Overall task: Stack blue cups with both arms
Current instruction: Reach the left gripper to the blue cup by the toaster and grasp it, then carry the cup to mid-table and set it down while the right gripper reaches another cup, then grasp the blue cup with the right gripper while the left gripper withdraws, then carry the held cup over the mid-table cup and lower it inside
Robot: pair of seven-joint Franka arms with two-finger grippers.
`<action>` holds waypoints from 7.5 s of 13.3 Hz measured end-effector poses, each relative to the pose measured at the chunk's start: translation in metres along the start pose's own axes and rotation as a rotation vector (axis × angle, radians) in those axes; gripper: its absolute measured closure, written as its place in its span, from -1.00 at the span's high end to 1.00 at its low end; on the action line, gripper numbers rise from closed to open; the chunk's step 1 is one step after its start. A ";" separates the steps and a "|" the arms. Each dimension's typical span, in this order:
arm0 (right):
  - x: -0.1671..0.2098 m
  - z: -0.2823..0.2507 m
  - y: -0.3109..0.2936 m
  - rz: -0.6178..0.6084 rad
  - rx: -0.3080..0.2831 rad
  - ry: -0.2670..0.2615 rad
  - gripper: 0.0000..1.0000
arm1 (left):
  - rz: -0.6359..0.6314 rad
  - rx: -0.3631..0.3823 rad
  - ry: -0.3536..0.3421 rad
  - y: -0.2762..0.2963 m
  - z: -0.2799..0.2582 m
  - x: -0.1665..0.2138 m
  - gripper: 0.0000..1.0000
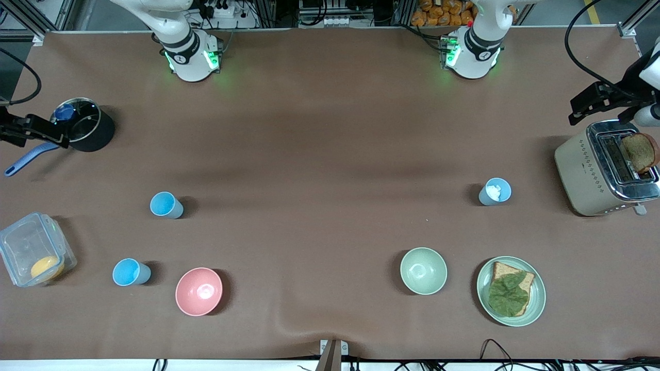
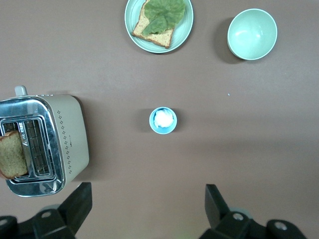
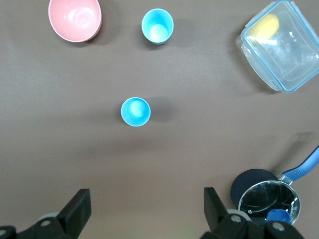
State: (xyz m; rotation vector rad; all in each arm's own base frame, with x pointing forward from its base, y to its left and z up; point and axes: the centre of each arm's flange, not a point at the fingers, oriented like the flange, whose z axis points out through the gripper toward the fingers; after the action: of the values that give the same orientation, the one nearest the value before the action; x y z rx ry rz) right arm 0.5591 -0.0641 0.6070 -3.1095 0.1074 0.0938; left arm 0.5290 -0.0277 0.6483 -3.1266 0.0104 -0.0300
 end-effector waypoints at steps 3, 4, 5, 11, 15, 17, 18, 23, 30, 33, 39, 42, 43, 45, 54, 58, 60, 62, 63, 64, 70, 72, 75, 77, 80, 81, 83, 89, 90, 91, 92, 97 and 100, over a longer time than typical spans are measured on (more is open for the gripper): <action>0.000 0.002 0.003 0.005 0.000 -0.005 1.00 | -0.011 0.000 -0.016 -0.006 0.008 0.004 1.00; 0.000 0.002 0.003 0.005 0.000 -0.005 1.00 | -0.020 -0.001 -0.035 -0.011 0.017 0.008 1.00; 0.000 0.003 0.003 0.005 0.001 -0.005 1.00 | -0.025 -0.003 -0.069 -0.015 0.035 0.015 1.00; 0.003 0.002 -0.001 -0.002 0.000 0.011 1.00 | -0.043 -0.021 -0.119 -0.013 0.243 0.051 1.00; 0.011 0.002 0.005 -0.113 -0.006 0.056 1.00 | -0.055 -0.030 -0.115 -0.014 0.320 0.021 1.00; 0.011 0.003 0.011 -0.136 -0.006 0.055 1.00 | -0.064 -0.032 -0.120 -0.019 0.343 0.014 0.99; 0.011 0.003 0.013 -0.138 -0.006 0.055 1.00 | -0.068 -0.033 -0.120 -0.020 0.355 0.014 0.96; 0.012 0.008 0.020 -0.133 -0.005 0.044 1.00 | -0.094 -0.042 -0.135 -0.033 0.407 0.015 0.68; 0.027 0.036 -0.028 -0.236 -0.044 -0.010 1.00 | -0.075 -0.049 -0.108 -0.022 0.400 0.027 -0.82; 0.030 0.047 -0.026 -0.234 -0.042 -0.040 1.00 | -0.089 -0.084 -0.054 0.044 0.373 0.045 -0.95; 0.061 0.159 -0.064 -0.301 -0.028 -0.239 1.00 | -0.144 -0.177 -0.054 0.275 0.336 0.005 -0.95; 0.080 0.228 -0.070 -0.316 -0.036 -0.301 1.00 | -0.206 -0.184 -0.093 0.393 0.353 -0.038 -0.95; 0.084 0.246 -0.068 -0.316 -0.042 -0.315 1.00 | -0.223 -0.176 -0.091 0.419 0.361 -0.046 -0.95; 0.088 0.264 -0.063 -0.312 -0.053 -0.327 1.00 | -0.256 -0.155 -0.086 0.448 0.380 -0.052 -0.95; 0.104 0.327 -0.046 -0.278 -0.051 -0.317 1.00 | -0.317 -0.159 -0.042 0.471 0.391 -0.048 -0.22; 0.099 0.347 -0.046 -0.281 -0.049 -0.326 1.00 | -0.364 -0.152 0.038 0.431 0.303 -0.001 0.62; 0.095 0.366 -0.044 -0.282 -0.048 -0.320 1.00 | -0.327 -0.107 0.085 0.386 0.231 0.019 0.98; 0.091 0.376 -0.044 -0.282 -0.047 -0.319 1.00 | -0.296 -0.050 0.111 0.328 0.175 0.035 1.00; 0.091 0.377 -0.043 -0.281 -0.048 -0.315 1.00 | -0.270 -0.024 0.118 0.296 0.155 0.042 1.00; 0.090 0.379 -0.040 -0.278 -0.047 -0.309 0.87 | -0.227 -0.002 0.123 0.266 0.140 0.050 1.00; 0.089 0.385 -0.027 -0.243 -0.046 -0.295 -0.46 | -0.102 0.027 0.089 0.112 0.082 0.067 1.00; 0.089 0.383 -0.030 -0.242 -0.043 -0.291 -0.90 | -0.093 0.030 0.074 0.079 0.067 0.062 1.00; 0.091 0.358 -0.040 -0.184 -0.032 -0.274 -0.93 | -0.089 0.030 0.066 0.057 0.050 0.052 1.00; 0.088 0.313 -0.086 -0.092 -0.034 -0.255 -0.93 | -0.088 0.040 0.061 0.055 0.045 0.047 1.00; 0.053 0.245 -0.227 -0.025 -0.092 -0.220 -0.93 | -0.094 0.052 0.049 0.044 0.041 0.044 1.00; 0.036 0.237 -0.272 -0.023 -0.091 -0.212 -0.93 | -0.087 0.054 0.043 0.038 0.041 0.043 1.00; 0.010 0.236 -0.329 -0.019 -0.025 -0.240 -0.93 | -0.088 0.055 0.039 0.033 0.040 0.042 1.00; -0.024 0.246 -0.426 0.059 0.103 -0.174 -0.93 | -0.079 0.045 0.027 0.041 0.037 0.036 1.00; -0.028 0.253 -0.440 0.070 0.121 -0.168 -0.93 | -0.079 0.039 0.023 0.041 0.038 0.036 1.00; -0.034 0.260 -0.453 0.076 0.126 -0.166 -0.93 | -0.080 0.036 0.019 0.041 0.040 0.036 1.00; -0.039 0.268 -0.463 0.079 0.124 -0.171 -0.93 | -0.080 0.035 0.016 0.041 0.041 0.036 1.00; -0.037 0.302 -0.477 0.165 0.112 -0.211 -0.93 | -0.081 0.035 0.007 0.040 0.045 0.036 1.00; -0.034 0.295 -0.492 0.210 0.161 -0.229 -0.93 | -0.082 0.035 0.005 0.039 0.046 0.036 1.00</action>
State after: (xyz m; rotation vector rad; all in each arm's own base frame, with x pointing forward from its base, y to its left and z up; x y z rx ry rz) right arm 0.5417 0.4376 0.3282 -2.8922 0.4125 0.4212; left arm 0.5656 -0.0664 0.6023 -3.0900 -0.1165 -0.0387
